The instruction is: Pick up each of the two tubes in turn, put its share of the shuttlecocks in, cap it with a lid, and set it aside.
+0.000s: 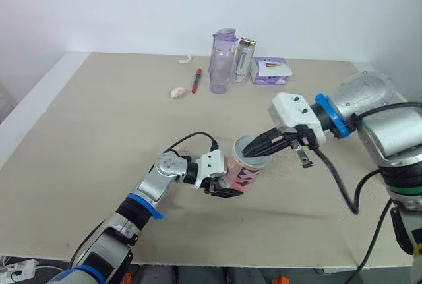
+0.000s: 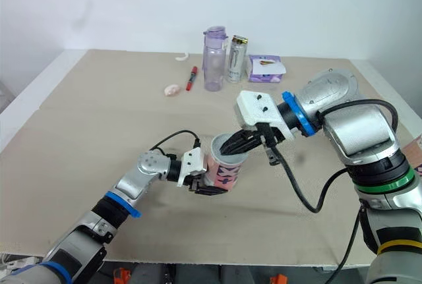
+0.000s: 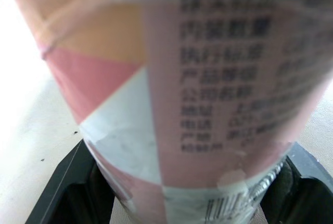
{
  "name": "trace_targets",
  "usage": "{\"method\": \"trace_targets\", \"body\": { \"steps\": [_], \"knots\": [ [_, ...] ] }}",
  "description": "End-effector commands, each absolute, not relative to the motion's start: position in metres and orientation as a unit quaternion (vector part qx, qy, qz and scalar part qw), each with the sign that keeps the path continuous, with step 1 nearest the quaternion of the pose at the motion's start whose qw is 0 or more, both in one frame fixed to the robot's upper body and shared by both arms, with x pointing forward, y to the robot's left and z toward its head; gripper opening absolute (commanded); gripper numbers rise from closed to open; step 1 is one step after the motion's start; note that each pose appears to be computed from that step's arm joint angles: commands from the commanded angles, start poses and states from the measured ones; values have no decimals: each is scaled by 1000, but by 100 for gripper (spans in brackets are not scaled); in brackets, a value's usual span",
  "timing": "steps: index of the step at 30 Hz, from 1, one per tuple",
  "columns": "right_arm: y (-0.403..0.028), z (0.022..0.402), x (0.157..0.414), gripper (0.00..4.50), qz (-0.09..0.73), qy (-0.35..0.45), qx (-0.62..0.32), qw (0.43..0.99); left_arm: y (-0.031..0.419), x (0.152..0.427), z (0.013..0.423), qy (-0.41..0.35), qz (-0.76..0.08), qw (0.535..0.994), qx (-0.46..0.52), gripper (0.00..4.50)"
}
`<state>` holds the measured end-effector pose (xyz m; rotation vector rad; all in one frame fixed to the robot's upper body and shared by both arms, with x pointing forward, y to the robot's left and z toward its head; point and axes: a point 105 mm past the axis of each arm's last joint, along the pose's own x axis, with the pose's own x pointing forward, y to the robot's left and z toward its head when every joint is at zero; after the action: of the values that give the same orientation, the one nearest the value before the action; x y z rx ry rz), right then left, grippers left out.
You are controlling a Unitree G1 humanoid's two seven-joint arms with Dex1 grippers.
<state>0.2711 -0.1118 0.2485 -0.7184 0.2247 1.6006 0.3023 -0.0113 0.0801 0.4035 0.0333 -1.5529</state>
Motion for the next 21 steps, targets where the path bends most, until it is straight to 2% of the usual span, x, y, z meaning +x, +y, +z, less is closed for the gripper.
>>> {"method": "trace_targets", "body": {
  "steps": [1,6,9,12,13,16,17,20,21],
  "knots": [
    [-139,290,272,7,653,52,-260,709,11,317,64,59,-654,727,200,314],
    [-171,304,275,7,590,3,-161,791,11,314,66,55,-658,724,199,314],
    [-188,288,277,7,546,-8,-137,826,9,312,70,48,-663,721,195,314],
    [-204,252,274,7,515,9,-108,850,5,309,75,40,-673,715,184,314],
    [-208,243,273,34,506,14,-104,856,4,308,77,37,-676,713,182,314],
    [-210,214,266,142,500,38,-112,858,3,307,82,26,-681,711,176,423],
    [-209,207,264,192,500,40,-111,858,4,306,84,22,-682,709,178,450],
    [-205,181,255,356,503,57,-103,856,4,307,92,6,-685,707,176,450],
    [-204,174,253,394,504,64,-97,856,4,306,94,1,-686,706,176,450]
  ]
}}
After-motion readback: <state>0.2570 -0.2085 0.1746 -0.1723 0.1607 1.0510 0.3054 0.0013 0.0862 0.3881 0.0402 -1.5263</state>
